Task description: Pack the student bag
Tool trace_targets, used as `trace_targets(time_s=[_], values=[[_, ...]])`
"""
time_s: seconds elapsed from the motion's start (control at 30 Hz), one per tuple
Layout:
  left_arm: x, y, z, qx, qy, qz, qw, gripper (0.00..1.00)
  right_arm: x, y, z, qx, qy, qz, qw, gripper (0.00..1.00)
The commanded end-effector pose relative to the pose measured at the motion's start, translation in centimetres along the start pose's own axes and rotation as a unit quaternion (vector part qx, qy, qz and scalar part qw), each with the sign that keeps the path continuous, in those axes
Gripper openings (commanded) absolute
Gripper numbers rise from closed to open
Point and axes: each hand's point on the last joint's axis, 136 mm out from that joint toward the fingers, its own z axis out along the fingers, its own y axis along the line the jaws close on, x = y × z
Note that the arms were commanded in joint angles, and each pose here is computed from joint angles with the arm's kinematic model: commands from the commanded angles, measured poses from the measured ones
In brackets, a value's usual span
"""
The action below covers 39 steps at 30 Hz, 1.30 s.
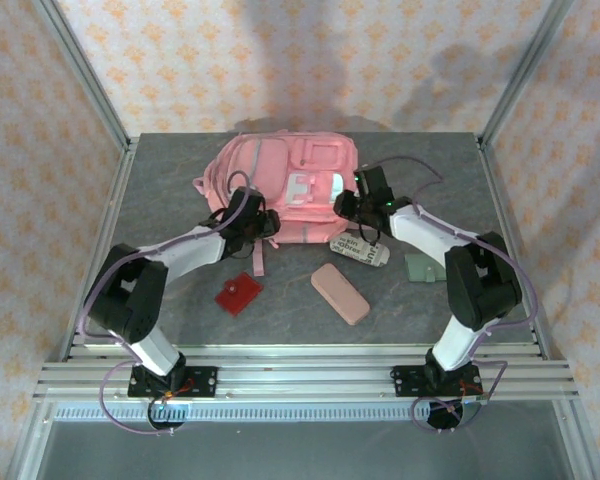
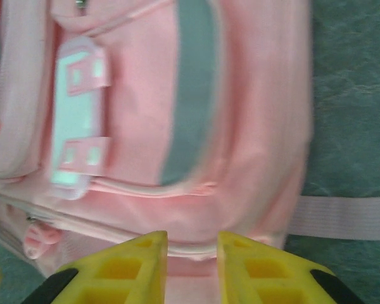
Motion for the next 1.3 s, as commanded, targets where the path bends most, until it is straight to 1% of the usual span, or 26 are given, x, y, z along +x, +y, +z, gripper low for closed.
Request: trace_targets(time_s=[0.0, 0.17, 0.3, 0.37, 0.47, 0.57, 0.63, 0.67, 0.7, 0.73, 0.8, 0.83, 1.1, 1.13, 1.17, 1.2, 1.27], values=[[-0.1, 0.5, 1.5, -0.045, 0.006, 0.002, 0.999, 0.50, -1.3, 0.9, -0.1, 0.003, -0.021, -0.014, 1.000, 0.26], [-0.7, 1.2, 2.7, -0.075, -0.002, 0.008, 0.997, 0.49, -1.1, 0.8, -0.1, 0.002, -0.021, -0.014, 1.000, 0.26], [-0.8, 1.4, 3.9, -0.093, 0.006, 0.018, 0.996, 0.47, -0.6, 0.6, 0.1, -0.001, -0.017, -0.013, 1.000, 0.25], [-0.8, 1.4, 4.4, -0.096, 0.006, 0.018, 0.995, 0.40, -0.5, 0.7, 0.2, -0.005, -0.016, -0.010, 1.000, 0.25], [-0.2, 1.9, 5.8, -0.110, 0.020, 0.040, 0.993, 0.31, -0.3, 0.7, 0.5, -0.009, -0.012, -0.006, 1.000, 0.25], [0.3, 2.4, 6.7, -0.125, 0.034, 0.049, 0.990, 0.30, -0.1, 0.6, 0.6, -0.008, -0.009, -0.005, 1.000, 0.24], [0.5, 2.6, 7.1, -0.128, 0.038, 0.052, 0.990, 0.32, 0.0, 0.5, 0.6, -0.008, -0.009, -0.004, 1.000, 0.24], [0.7, 2.6, 7.2, -0.127, 0.041, 0.054, 0.990, 0.27, 0.1, 0.5, 0.6, -0.008, -0.009, -0.004, 1.000, 0.24], [0.8, 2.7, 7.3, -0.126, 0.043, 0.055, 0.990, 0.14, 0.1, 0.4, 0.6, -0.006, -0.010, -0.003, 1.000, 0.24], [0.9, 2.7, 7.4, -0.128, 0.044, 0.054, 0.989, 0.07, 0.2, 0.3, 0.6, -0.005, -0.009, -0.002, 1.000, 0.24], [1.0, 3.0, 7.4, -0.131, 0.046, 0.054, 0.989, 0.05, 0.2, 0.4, 0.6, -0.006, -0.010, -0.001, 1.000, 0.24], [1.1, 3.1, 7.3, -0.134, 0.048, 0.055, 0.988, 0.00, 0.2, 0.3, 0.6, -0.006, -0.010, 0.000, 1.000, 0.24], [1.0, 3.4, 5.8, -0.137, 0.047, 0.073, 0.987, 0.00, 0.4, 0.4, 0.6, -0.012, -0.008, 0.004, 1.000, 0.24], [1.0, 3.4, 5.8, -0.138, 0.048, 0.077, 0.986, 0.05, 0.5, 0.4, 0.6, -0.014, -0.008, 0.005, 1.000, 0.24], [1.2, 3.5, 6.1, -0.141, 0.054, 0.081, 0.985, 0.14, 0.5, 0.5, 0.6, -0.016, -0.007, 0.006, 1.000, 0.24], [1.3, 3.6, 6.4, -0.144, 0.060, 0.085, 0.984, 0.17, 0.5, 0.5, 0.6, -0.017, -0.008, 0.006, 1.000, 0.24], [1.7, 3.6, 7.0, -0.146, 0.068, 0.089, 0.983, 0.18, 0.4, 0.6, 0.5, -0.018, -0.009, 0.008, 1.000, 0.24]])
